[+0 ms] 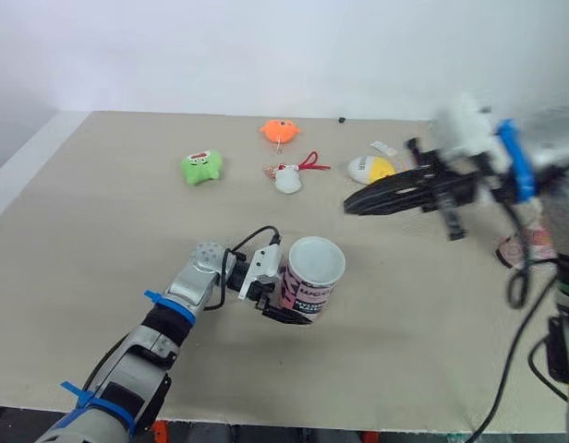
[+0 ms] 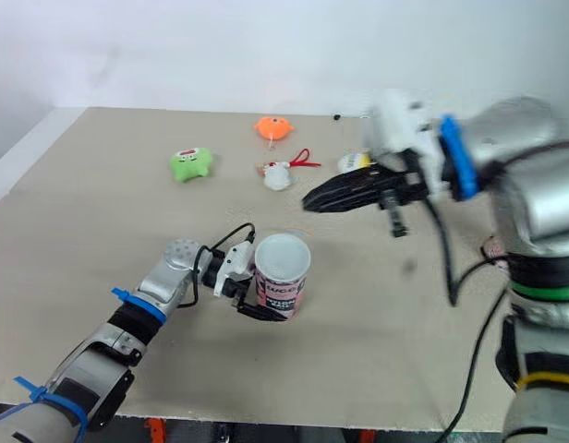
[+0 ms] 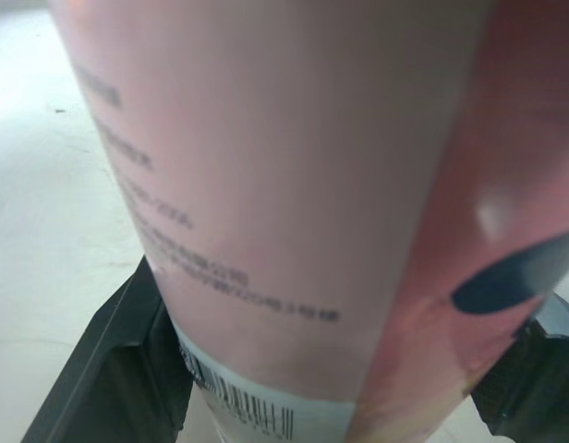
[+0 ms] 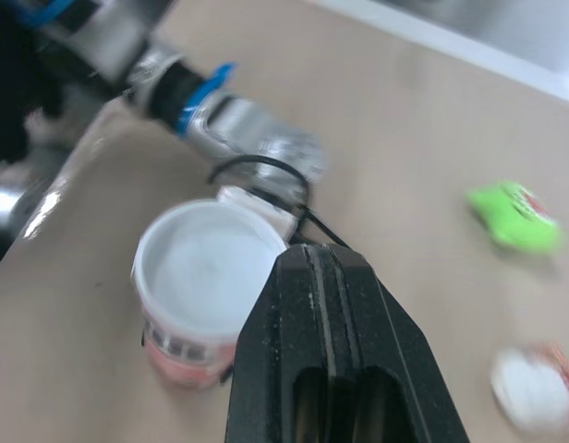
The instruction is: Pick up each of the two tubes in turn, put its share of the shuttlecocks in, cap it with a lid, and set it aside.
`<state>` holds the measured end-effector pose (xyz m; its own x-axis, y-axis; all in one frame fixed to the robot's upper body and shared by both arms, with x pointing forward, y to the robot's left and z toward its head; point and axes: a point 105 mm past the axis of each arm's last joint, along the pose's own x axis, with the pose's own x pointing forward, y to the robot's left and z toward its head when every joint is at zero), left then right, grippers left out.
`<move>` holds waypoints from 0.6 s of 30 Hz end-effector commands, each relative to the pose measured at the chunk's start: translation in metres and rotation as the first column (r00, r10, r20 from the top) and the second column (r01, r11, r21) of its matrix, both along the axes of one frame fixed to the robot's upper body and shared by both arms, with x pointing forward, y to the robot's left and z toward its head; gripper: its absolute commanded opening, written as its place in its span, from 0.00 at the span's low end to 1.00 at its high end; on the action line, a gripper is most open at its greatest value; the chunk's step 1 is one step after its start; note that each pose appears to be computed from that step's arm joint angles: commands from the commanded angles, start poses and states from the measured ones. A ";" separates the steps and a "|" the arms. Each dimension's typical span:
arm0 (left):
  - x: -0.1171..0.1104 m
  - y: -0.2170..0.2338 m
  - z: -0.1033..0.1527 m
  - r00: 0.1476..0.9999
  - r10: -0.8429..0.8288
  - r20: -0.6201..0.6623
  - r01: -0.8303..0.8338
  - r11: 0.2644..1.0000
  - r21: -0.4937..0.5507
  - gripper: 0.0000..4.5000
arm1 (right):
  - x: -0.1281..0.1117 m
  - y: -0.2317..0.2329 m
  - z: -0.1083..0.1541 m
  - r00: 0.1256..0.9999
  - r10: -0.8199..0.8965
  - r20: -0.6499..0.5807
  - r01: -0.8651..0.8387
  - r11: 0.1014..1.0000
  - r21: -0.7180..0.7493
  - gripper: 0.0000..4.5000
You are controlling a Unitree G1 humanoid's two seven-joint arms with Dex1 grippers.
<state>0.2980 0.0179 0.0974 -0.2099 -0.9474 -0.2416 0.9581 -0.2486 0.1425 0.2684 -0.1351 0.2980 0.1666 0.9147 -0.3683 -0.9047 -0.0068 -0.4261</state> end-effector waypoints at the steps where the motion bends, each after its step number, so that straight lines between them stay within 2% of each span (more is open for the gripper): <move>1: 0.006 0.006 -0.009 0.997 0.062 -0.054 -0.061 0.998 0.016 0.76 | -0.008 -0.018 -0.003 0.993 -0.117 0.020 0.116 0.992 0.052 0.01; 2: 0.005 0.005 -0.007 0.995 0.050 -0.083 -0.050 0.999 0.003 0.90 | -0.008 -0.025 -0.015 0.985 -0.174 0.001 0.174 0.984 0.048 0.00; 3: 0.004 0.004 -0.005 0.995 0.041 -0.094 -0.042 0.999 -0.007 0.97 | -0.010 -0.030 -0.025 0.977 -0.211 -0.014 0.212 0.977 0.040 0.00; 5: 0.002 0.006 -0.005 0.992 0.023 -0.124 -0.023 1.000 -0.002 0.97 | -0.015 -0.035 -0.039 0.964 -0.264 -0.039 0.265 0.964 0.033 0.00; 8: 0.002 0.007 -0.006 0.994 0.021 -0.107 -0.020 1.000 0.011 0.97 | -0.023 -0.038 -0.046 0.954 -0.291 -0.067 0.294 0.955 0.045 0.00; 12: 0.005 0.014 -0.007 0.998 0.030 -0.059 -0.028 0.999 0.037 1.00 | -0.027 -0.045 -0.057 0.933 -0.350 -0.085 0.355 0.934 0.052 0.30; 18: 0.008 0.037 -0.005 0.997 0.070 -0.042 -0.067 0.996 0.063 1.00 | -0.043 -0.046 -0.085 0.916 -0.357 -0.181 0.366 0.931 0.017 0.99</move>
<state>0.3053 0.0486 0.0905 -0.1725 -0.9402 -0.2938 0.9759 -0.2035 0.0782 0.2294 -0.1844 0.2020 0.4150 0.8179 -0.3986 -0.9096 0.3640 -0.2003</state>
